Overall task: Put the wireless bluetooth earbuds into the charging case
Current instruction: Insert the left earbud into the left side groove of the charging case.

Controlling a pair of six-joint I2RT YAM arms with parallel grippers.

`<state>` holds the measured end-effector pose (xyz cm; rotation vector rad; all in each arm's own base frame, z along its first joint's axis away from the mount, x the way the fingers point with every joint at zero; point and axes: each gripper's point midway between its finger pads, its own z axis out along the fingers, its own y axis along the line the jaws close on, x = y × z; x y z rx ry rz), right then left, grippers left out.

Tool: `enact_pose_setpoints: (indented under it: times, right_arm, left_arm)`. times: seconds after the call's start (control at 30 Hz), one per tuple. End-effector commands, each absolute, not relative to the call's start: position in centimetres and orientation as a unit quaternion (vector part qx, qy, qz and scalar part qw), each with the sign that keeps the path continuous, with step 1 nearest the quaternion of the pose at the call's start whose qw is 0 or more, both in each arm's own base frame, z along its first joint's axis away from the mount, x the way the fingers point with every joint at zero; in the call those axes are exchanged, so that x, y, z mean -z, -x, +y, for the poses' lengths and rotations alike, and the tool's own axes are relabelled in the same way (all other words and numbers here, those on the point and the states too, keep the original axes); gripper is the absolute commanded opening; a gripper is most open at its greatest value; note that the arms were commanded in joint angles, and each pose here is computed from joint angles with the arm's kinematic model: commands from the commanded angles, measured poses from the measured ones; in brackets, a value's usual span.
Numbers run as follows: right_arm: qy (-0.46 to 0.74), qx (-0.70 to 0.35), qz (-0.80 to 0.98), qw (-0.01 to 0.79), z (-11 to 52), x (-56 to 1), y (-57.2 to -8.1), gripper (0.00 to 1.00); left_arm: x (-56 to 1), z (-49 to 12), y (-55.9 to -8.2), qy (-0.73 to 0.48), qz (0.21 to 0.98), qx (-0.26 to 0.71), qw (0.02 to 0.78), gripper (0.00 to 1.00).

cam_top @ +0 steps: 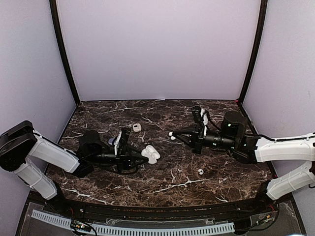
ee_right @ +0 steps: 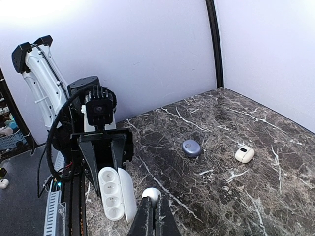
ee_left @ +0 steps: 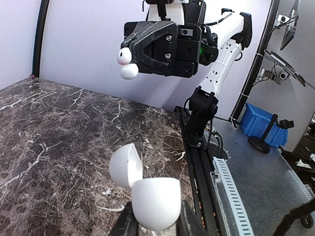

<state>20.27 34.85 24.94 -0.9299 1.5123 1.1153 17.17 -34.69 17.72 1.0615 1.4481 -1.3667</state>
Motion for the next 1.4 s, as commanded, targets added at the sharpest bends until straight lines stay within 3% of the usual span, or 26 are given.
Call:
enact_pose_setpoints:
  times: [0.0, 0.67, 1.37]
  right_arm:
    - [0.375, -0.481, 0.595, 0.523, 35.4, -26.8, -19.5, 0.00]
    - [0.369, -0.490, 0.590, 0.525, 36.5, -27.3, -19.4, 0.00]
    - [0.405, -0.520, 0.529, 0.534, 40.6, -26.8, -15.7, 0.00]
  left_arm:
    - [-19.8, -34.9, -17.3, -0.429, 0.551, 0.557, 0.450, 0.16]
    - [-19.6, -34.8, -17.1, -0.429, 0.548, 0.558, 0.452, 0.15]
    - [-20.9, -34.6, -16.7, -0.421, 0.527, 0.576, 0.462, 0.15]
